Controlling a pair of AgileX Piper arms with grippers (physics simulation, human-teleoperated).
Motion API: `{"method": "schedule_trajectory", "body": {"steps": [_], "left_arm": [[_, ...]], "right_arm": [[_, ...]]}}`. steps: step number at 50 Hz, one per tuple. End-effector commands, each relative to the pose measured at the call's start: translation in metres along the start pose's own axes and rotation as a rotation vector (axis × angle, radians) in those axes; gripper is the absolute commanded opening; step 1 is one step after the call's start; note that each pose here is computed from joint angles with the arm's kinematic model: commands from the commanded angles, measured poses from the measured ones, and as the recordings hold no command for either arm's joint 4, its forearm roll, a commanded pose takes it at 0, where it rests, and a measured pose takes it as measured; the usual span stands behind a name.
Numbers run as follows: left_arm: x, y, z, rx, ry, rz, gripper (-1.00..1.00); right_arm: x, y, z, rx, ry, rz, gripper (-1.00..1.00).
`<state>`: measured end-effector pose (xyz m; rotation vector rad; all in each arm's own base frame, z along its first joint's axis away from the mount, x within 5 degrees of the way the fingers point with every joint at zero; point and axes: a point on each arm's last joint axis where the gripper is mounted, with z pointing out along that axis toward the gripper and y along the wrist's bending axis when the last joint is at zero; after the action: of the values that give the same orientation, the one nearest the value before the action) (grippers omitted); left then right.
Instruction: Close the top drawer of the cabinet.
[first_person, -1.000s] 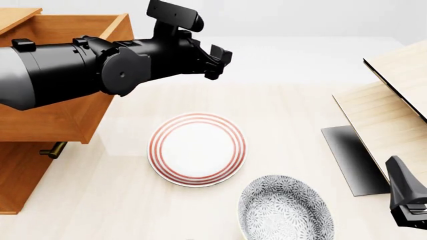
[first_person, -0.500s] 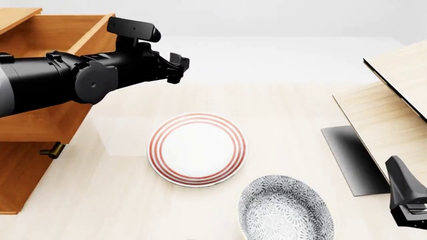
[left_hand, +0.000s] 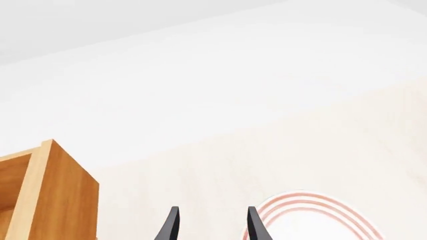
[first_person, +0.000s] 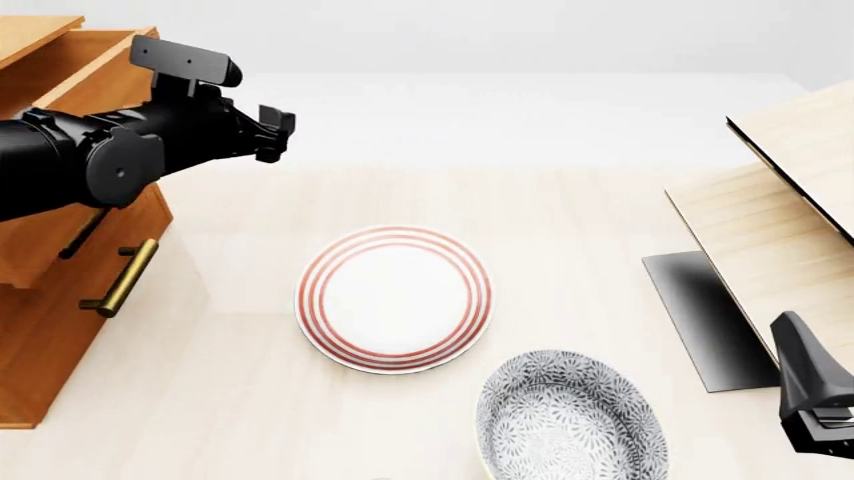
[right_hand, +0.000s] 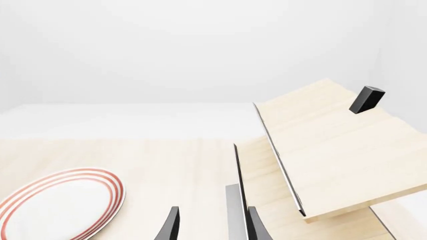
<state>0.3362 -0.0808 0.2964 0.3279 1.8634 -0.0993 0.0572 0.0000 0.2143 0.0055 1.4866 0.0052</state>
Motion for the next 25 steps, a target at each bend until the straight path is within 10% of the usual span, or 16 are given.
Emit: {"method": "schedule_trajectory", "body": {"steps": [1,25], "left_arm": [[0.022,0.032,-0.007,-0.105,0.040,-0.163,1.00],[0.024,0.076,-0.050,-0.256,0.022,-0.188,1.00]], "right_arm": [[0.000,0.000,0.000,0.000,0.000,0.000,1.00],[0.000,0.000,0.000,0.000,0.000,0.000,1.00]]}}
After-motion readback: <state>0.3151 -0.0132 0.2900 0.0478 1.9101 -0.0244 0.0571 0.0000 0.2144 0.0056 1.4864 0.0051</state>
